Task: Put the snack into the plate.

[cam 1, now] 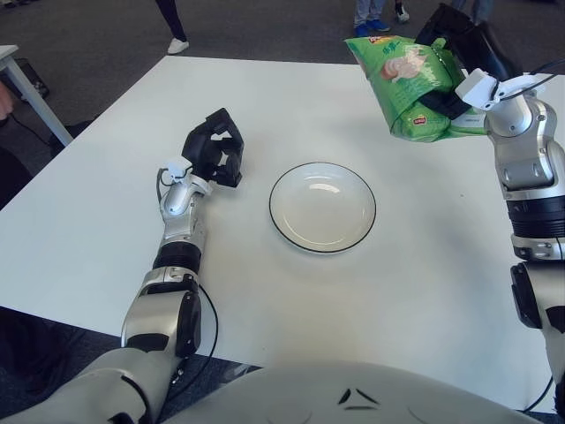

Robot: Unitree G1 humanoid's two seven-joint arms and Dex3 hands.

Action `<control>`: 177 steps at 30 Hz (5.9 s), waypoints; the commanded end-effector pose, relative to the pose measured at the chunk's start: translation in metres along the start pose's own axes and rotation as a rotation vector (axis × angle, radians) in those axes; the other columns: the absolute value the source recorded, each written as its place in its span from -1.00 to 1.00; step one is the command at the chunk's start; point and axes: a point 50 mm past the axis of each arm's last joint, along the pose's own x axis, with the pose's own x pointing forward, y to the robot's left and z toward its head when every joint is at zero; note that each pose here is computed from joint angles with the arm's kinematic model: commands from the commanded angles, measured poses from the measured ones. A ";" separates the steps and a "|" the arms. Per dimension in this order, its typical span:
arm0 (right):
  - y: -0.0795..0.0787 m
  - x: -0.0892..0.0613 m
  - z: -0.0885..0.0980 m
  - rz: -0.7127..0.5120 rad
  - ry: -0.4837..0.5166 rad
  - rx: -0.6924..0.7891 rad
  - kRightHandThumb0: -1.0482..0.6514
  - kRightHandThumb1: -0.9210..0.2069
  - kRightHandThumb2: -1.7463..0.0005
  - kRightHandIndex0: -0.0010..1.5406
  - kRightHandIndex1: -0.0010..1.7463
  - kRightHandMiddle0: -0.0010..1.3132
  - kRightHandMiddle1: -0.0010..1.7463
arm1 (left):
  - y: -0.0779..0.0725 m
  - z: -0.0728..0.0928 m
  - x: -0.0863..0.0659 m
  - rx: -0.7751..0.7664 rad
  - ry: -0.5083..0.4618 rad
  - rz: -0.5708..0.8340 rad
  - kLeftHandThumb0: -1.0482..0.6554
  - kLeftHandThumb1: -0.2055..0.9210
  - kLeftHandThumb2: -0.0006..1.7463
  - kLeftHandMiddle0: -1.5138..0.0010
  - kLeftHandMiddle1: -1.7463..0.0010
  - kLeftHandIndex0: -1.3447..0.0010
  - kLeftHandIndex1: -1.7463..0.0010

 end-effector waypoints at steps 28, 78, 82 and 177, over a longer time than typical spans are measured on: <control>0.024 -0.004 0.055 0.191 -0.419 0.089 0.23 0.81 -1.00 0.24 0.87 0.06 1.00 | -0.010 -0.035 -0.043 -0.086 0.167 0.076 -0.42 -0.39 0.76 -0.79 -1.00 -0.13 -1.00; 0.063 -0.014 0.093 0.425 -0.580 0.174 0.23 0.74 -1.00 0.14 0.99 0.04 1.00 | -0.013 -0.034 -0.041 -0.089 0.161 0.060 -0.41 -0.37 0.74 -0.77 -1.00 -0.12 -1.00; 0.064 -0.015 0.094 0.437 -0.564 0.182 0.23 0.76 -1.00 0.17 0.95 0.04 1.00 | -0.013 -0.034 -0.041 -0.091 0.159 0.058 -0.41 -0.36 0.74 -0.77 -1.00 -0.12 -1.00; 0.038 -0.015 0.070 0.684 -0.558 0.036 -0.85 -0.36 0.27 -1.00 -0.96 -1.00 -0.31 | -0.012 -0.033 -0.042 -0.099 0.136 0.080 -0.44 -0.44 0.80 -0.80 -1.00 -0.17 -1.00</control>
